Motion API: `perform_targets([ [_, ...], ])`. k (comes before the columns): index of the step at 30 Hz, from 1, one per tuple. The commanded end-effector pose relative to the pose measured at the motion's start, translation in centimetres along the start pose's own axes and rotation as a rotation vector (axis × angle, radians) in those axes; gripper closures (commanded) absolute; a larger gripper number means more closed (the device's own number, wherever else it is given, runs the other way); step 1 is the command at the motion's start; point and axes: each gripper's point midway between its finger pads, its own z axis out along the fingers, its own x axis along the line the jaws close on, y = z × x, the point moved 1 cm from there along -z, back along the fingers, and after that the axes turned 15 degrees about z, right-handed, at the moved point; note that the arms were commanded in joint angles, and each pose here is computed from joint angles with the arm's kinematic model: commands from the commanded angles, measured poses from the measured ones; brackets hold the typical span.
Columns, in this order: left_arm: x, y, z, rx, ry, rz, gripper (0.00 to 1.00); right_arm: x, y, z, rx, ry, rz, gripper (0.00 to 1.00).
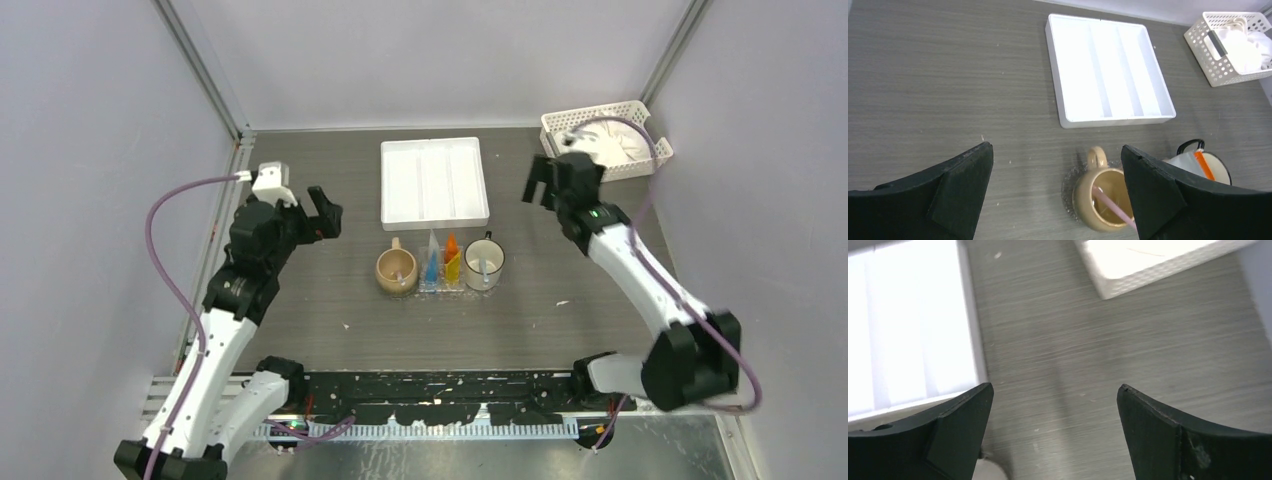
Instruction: Prepare toiletry sets of a toothbrush and toothpaste on the tray
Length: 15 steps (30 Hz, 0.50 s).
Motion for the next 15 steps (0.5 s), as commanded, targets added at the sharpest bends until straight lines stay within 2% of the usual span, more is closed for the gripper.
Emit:
perform_targets([
  [1,0.6,-4.5,-0.3,0.007,0.024,-0.034,0.00,-5.4,-1.2,-0.7,-0.145,-0.021,0.071,0.00],
  [4,1.8,-8.2,0.4,0.011,0.096,-0.061,0.00,-8.5,-2.4,-1.5,-0.194,-0.132,0.066,0.00],
  [6,2.8,-10.0,0.9,-0.005,0.149,-0.040,0.00,-9.3,-2.3,-1.9,-0.267,-0.138,0.094,0.00],
  [9,2.7,-10.7,1.5,-0.057,0.113,0.065,0.00,-10.8,-3.0,-2.8,-0.366,-0.129,0.102,0.00],
  [13,4.4,-11.2,2.5,-0.127,0.202,0.141,0.00,-12.8,-3.1,-3.4,-0.458,-0.178,0.151,0.00],
  [15,4.9,-12.2,3.5,-0.117,0.225,0.187,0.00,-13.7,-3.1,-3.2,-0.490,-0.226,0.185,0.00],
])
